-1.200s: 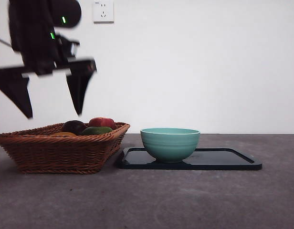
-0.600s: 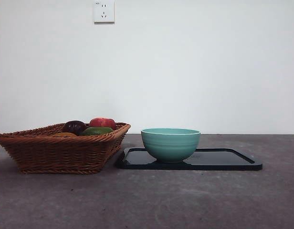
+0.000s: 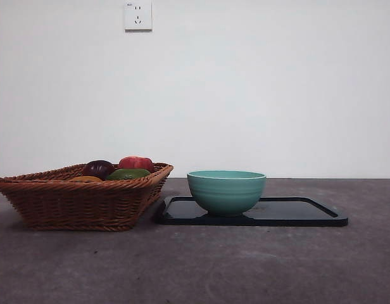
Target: Pick up the wifruite, put it on the bowl, pick up the plate, put it on desk
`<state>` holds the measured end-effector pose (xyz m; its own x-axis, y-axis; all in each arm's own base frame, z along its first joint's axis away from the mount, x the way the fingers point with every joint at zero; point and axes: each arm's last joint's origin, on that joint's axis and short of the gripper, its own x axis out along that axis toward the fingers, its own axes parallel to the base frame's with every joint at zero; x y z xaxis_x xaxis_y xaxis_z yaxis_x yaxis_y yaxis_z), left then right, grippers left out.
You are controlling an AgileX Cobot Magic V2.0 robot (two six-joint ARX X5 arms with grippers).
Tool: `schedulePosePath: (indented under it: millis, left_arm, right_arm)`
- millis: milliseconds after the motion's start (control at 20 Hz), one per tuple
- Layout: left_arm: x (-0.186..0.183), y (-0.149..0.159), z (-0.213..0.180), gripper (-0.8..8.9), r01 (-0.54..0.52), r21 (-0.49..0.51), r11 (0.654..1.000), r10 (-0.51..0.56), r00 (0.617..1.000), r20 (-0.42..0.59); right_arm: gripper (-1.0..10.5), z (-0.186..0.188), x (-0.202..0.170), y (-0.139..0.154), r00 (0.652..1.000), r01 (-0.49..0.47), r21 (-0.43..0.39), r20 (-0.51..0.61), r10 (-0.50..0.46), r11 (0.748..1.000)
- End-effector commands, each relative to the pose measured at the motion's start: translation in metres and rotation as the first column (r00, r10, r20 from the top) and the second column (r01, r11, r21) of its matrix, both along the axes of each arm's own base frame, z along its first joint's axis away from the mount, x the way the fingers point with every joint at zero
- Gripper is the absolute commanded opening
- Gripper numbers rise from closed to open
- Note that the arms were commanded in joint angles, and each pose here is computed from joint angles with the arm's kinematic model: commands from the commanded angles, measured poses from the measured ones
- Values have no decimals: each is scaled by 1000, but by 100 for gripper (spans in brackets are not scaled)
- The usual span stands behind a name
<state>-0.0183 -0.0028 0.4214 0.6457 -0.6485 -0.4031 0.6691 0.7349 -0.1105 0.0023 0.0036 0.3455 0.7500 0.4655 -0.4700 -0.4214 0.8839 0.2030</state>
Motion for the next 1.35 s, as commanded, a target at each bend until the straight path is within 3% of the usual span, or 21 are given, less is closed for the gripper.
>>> schedulePosePath:
  millis: [50, 300, 650, 850, 1000, 1250, 1350]
  left_arm:
    - [-7, 3, 4, 626, 10, -19, 1000, -9, 999, 34]
    - [-7, 4, 4, 626, 27, -20, 999, -26, 999, 36]
    - [-7, 4, 5, 626, 37, -24, 999, -36, 998, 47]
    - [-7, 4, 5, 626, 38, -23, 999, -37, 998, 46]
    - [-7, 4, 5, 626, 39, -23, 999, -38, 998, 46]
    - [-7, 4, 5, 626, 64, -21, 998, -63, 997, 49]
    - [-7, 5, 5, 626, 72, -20, 997, -71, 996, 49]
  right_arm:
    - [621, 5, 1, 1, 1000, 14, 56, -6, -13, 998]
    - [620, 13, 12, 8, 1000, 20, 166, -13, -18, 986]
    - [620, 10, 86, 49, 971, -19, 139, -232, 51, 990]
    - [620, -6, 140, 79, 912, -27, 136, -403, 80, 990]
    - [620, -21, 179, 100, 846, -34, 99, -527, 82, 995]
    - [620, -41, 239, 131, 757, -33, 24, -652, 41, 999]
    - [620, -49, 262, 143, 736, -44, 2, -676, 34, 999]
